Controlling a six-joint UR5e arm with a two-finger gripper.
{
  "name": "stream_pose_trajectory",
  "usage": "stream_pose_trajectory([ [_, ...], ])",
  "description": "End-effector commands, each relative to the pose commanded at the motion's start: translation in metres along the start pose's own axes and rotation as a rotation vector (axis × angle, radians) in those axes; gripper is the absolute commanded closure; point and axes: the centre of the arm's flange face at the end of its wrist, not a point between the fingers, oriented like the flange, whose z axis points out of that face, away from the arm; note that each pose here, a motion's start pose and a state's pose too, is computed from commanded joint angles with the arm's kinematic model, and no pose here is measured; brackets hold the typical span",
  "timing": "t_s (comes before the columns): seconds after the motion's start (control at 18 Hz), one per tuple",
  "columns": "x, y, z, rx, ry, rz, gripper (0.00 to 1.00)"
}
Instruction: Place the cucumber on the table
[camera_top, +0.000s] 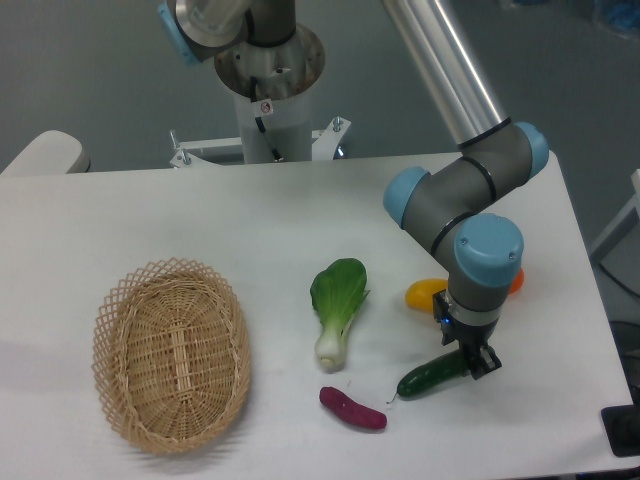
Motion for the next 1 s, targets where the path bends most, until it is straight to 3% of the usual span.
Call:
stream_pose_trajectory([
  [0.22,-0.01,-0.018,-0.038,0.005,-0.063,-0.129,0.0],
  [0.5,-0.002,-0.062,-0.088,0.019,-0.114,-0.12,0.0],
  [0.72,0.008,-0.096,-0.122,0.042,-0.153,-0.202,0.0],
  [1.0,0.025,-0.128,-0.148,0.019,-0.123,-0.273,0.0],
])
